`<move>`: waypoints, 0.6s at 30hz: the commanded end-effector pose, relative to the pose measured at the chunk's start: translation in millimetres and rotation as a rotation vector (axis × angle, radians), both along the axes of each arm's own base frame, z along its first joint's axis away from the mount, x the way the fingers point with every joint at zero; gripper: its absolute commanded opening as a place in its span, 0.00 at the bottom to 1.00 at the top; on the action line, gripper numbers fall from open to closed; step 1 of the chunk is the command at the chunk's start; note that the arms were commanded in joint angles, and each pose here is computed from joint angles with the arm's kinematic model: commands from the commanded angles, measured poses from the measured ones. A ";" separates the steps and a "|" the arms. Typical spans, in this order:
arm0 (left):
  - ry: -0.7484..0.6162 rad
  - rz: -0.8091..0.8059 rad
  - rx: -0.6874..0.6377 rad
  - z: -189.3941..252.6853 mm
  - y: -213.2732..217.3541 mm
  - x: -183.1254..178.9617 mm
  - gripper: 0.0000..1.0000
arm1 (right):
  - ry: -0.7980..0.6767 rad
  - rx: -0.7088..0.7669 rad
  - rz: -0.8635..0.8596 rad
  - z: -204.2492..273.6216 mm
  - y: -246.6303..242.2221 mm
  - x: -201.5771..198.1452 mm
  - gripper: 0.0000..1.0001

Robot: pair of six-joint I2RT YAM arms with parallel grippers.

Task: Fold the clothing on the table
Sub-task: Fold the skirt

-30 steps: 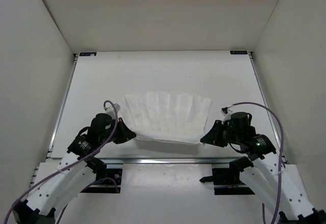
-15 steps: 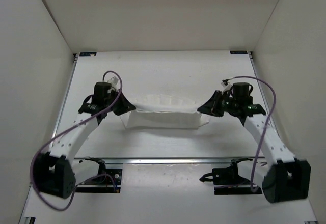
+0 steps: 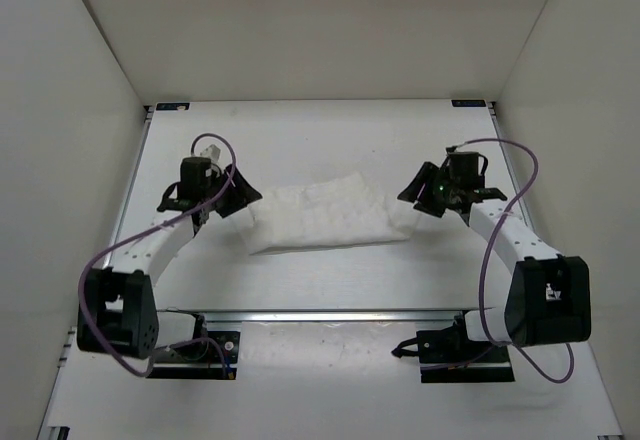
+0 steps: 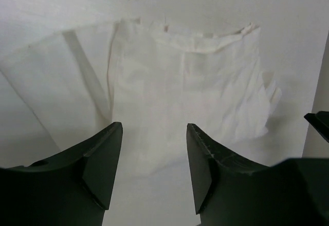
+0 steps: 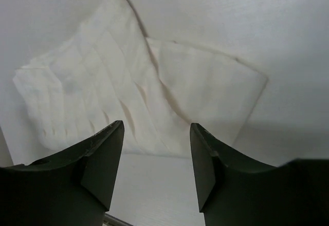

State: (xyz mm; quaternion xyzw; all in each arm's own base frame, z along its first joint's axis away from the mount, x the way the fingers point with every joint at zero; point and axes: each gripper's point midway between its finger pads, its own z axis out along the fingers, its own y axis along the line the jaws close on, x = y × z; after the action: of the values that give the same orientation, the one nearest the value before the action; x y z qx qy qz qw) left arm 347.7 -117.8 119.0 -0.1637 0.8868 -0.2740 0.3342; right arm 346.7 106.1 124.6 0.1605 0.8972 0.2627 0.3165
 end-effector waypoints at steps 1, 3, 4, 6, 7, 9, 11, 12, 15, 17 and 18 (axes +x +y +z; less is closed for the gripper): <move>0.007 -0.029 0.039 -15.4 -1.6 -38.2 0.64 | 0.087 -0.038 -0.079 -32.8 -15.0 -29.0 0.52; 0.033 -0.020 0.044 -31.3 -0.2 -62.1 0.66 | 0.119 0.021 -0.091 -52.1 -14.2 -43.6 0.56; 0.044 -0.006 0.057 -38.9 2.8 -67.1 0.66 | 0.132 0.036 -0.097 -59.9 -14.5 -48.4 0.57; 0.081 -0.005 0.068 -56.8 4.8 -82.9 0.68 | 0.133 0.060 -0.093 -65.5 -9.2 -49.3 0.61; 0.089 -0.007 0.074 -60.3 6.2 -83.7 0.68 | 0.155 0.072 -0.092 -72.3 -5.8 -51.9 0.61; 0.134 -0.013 0.093 -76.7 6.7 -91.7 0.70 | 0.167 0.107 -0.082 -75.5 2.2 -48.7 0.62; 0.161 -0.014 0.109 -88.5 6.7 -94.9 0.70 | 0.185 0.163 -0.059 -79.2 13.4 -46.4 0.62; 0.170 -0.014 0.111 -93.4 5.4 -93.7 0.71 | 0.163 0.191 -0.028 -75.6 22.3 -41.8 0.62; 0.198 -0.031 0.121 -105.7 0.5 -89.6 0.70 | 0.160 0.263 0.013 -77.8 40.3 -33.3 0.60; 0.206 -0.046 0.113 -111.6 -8.5 -79.8 0.71 | 0.189 0.269 0.014 -86.7 43.1 -28.8 0.45; 0.201 -0.067 0.096 -111.3 -16.2 -78.1 0.70 | 0.188 0.263 0.020 -87.0 43.0 -24.3 0.30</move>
State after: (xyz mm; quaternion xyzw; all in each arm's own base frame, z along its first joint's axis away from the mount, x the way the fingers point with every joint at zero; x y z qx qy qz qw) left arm 269.6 -128.4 25.2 -0.1515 0.9249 -0.2345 0.2580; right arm 306.1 139.6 32.9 0.2228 0.8916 0.3416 0.1968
